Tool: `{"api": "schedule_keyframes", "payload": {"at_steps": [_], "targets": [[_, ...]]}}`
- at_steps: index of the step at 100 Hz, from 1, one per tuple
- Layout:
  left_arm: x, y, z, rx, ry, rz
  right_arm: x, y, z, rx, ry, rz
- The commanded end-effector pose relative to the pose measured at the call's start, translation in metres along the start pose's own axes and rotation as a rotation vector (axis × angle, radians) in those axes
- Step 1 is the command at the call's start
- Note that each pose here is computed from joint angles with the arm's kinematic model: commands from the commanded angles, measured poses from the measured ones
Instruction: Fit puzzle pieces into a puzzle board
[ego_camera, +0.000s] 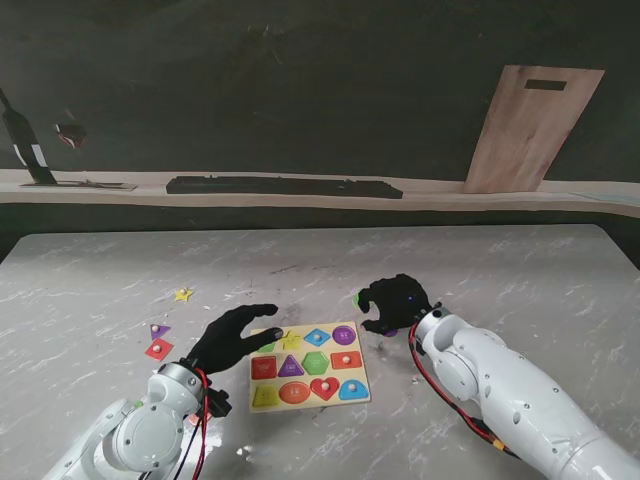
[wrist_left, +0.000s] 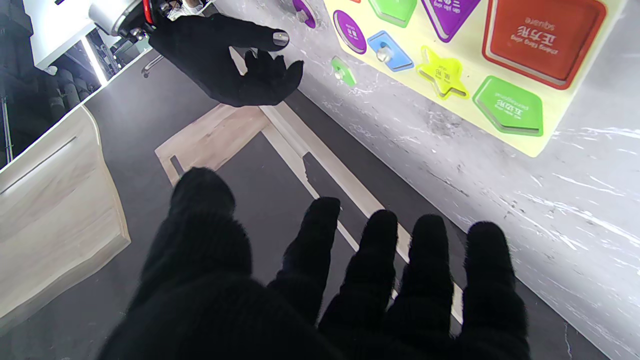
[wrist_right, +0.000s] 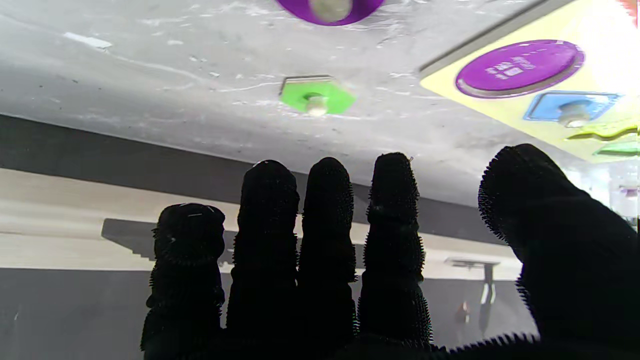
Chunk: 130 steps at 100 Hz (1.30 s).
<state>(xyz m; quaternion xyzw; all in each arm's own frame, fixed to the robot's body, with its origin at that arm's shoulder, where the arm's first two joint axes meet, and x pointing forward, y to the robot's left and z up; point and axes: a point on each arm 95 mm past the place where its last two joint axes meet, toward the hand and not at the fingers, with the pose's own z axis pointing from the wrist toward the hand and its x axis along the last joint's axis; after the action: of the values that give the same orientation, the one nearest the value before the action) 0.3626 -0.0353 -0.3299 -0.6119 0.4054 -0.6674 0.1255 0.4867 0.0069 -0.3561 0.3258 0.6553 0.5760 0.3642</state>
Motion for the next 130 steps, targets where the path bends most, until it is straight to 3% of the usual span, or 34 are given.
{"api": "schedule_keyframes", "payload": {"at_steps": [1,35,50,81,130], "targets": [[0.000,0.001,0.000,-0.005,-0.001,-0.005,-0.011,0.001,0.000,0.016,-0.004,-0.018],[0.000,0.002,0.000,-0.006,-0.002,-0.007,-0.040,-0.013,-0.008,0.113,0.047,0.064],[0.000,0.002,0.001,-0.008,-0.002,-0.008,-0.046,-0.019,-0.012,0.121,0.058,0.035],[0.000,0.002,0.001,-0.008,-0.002,-0.009,-0.047,-0.027,-0.009,0.068,0.055,0.043],[0.000,0.002,0.000,-0.005,-0.003,-0.009,-0.043,-0.033,-0.006,0.088,0.078,0.050]]}}
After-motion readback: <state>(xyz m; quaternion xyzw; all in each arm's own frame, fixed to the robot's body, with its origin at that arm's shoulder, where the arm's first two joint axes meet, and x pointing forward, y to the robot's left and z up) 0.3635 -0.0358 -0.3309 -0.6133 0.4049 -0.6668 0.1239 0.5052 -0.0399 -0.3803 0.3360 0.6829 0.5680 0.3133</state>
